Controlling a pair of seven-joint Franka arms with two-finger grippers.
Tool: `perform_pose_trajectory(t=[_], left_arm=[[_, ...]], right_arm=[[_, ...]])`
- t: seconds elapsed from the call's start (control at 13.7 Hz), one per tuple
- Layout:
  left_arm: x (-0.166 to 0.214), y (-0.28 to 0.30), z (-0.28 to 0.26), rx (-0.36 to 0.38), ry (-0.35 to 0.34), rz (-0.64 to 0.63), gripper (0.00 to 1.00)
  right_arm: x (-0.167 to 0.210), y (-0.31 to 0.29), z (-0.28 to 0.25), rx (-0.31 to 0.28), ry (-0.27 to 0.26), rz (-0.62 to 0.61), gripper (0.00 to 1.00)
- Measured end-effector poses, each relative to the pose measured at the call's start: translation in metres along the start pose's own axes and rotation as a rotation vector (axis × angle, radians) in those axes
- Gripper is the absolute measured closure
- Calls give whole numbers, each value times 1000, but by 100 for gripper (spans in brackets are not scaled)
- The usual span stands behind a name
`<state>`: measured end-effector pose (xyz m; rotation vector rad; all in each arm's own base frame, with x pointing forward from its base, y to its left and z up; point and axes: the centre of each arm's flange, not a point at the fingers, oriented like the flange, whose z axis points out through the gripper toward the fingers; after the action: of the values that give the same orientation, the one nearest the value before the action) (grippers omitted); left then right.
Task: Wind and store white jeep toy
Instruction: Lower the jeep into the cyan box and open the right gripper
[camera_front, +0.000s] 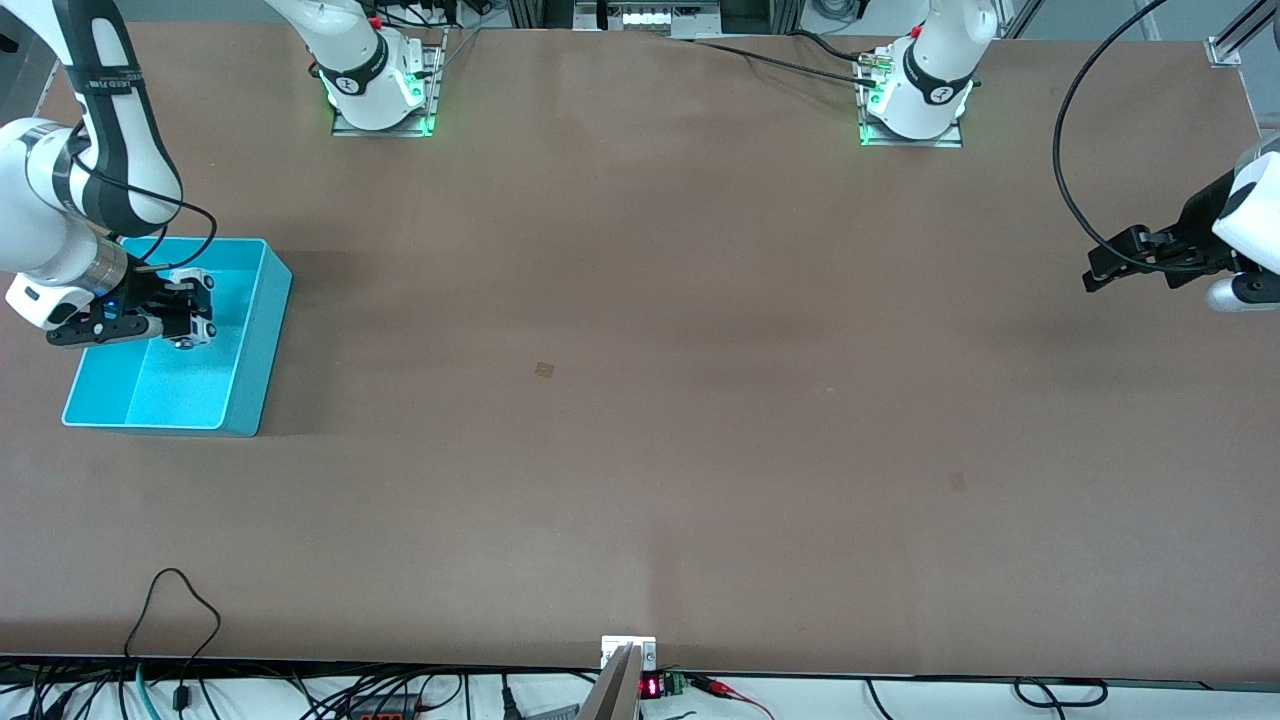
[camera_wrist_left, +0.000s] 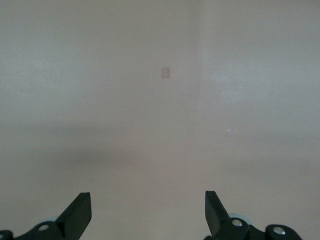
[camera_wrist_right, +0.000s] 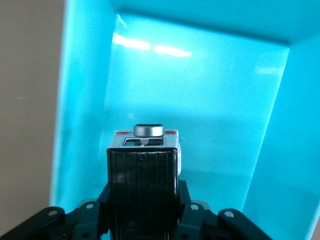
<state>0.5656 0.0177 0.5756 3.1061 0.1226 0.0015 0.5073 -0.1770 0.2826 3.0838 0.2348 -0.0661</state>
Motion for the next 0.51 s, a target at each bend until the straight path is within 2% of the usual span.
perform_pose_trajectory(t=[0.51], left_arm=[[0,0,0,0,0,-1,0]], right_arm=[[-17,24,42,-31,-21,65,49]])
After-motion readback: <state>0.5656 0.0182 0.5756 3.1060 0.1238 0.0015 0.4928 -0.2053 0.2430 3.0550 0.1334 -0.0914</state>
